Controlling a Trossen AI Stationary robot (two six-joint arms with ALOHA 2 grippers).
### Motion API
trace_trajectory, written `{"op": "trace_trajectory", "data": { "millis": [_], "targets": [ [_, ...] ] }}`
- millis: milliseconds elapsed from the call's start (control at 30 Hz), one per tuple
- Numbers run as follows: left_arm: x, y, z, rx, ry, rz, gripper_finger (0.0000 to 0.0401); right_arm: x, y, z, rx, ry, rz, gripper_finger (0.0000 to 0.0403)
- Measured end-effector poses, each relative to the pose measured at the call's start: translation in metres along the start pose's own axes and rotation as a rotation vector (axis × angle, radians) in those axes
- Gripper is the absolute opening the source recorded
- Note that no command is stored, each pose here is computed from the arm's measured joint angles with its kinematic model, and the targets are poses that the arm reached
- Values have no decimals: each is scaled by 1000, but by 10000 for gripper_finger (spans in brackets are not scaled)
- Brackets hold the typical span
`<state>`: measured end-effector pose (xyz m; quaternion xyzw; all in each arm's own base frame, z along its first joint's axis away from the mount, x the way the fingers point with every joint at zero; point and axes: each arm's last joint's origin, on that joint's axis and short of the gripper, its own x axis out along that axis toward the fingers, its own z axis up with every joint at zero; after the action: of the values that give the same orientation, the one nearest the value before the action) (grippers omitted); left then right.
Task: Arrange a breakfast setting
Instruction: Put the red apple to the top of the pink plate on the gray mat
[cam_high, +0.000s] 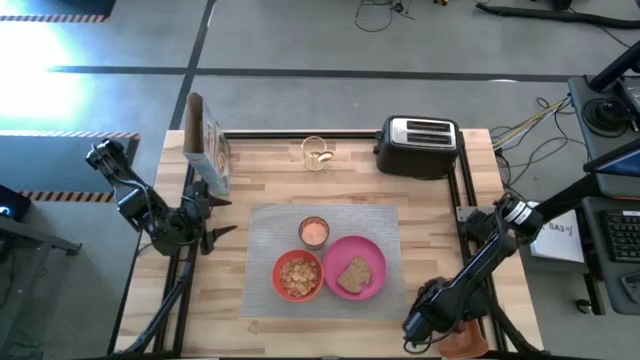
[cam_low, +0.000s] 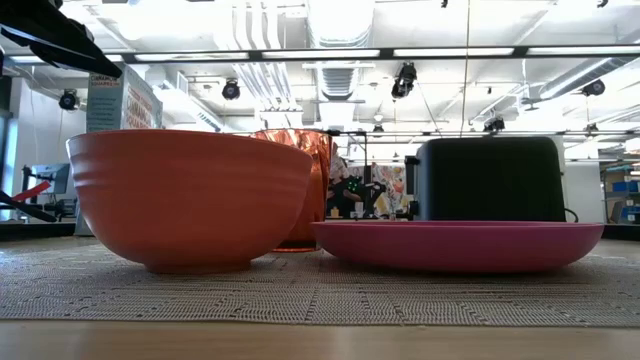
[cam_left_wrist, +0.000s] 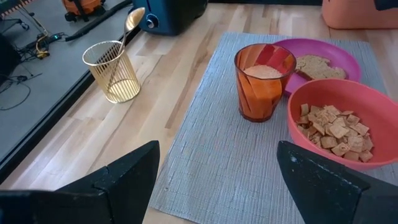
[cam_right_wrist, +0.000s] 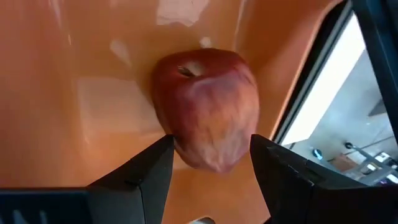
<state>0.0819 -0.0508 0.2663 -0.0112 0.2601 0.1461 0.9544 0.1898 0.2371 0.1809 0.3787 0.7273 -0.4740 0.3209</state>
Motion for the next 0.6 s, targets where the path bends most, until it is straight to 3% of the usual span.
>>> {"op": "trace_trajectory", "data": {
  "millis": [200,600],
  "targets": [
    [0,0,0,0,1,-1,307,13,-7,11,-58,92,115,203],
    [0,0,0,-3,1,-1,307,24,-36,40,-81,87,157,203]
  ]
}}
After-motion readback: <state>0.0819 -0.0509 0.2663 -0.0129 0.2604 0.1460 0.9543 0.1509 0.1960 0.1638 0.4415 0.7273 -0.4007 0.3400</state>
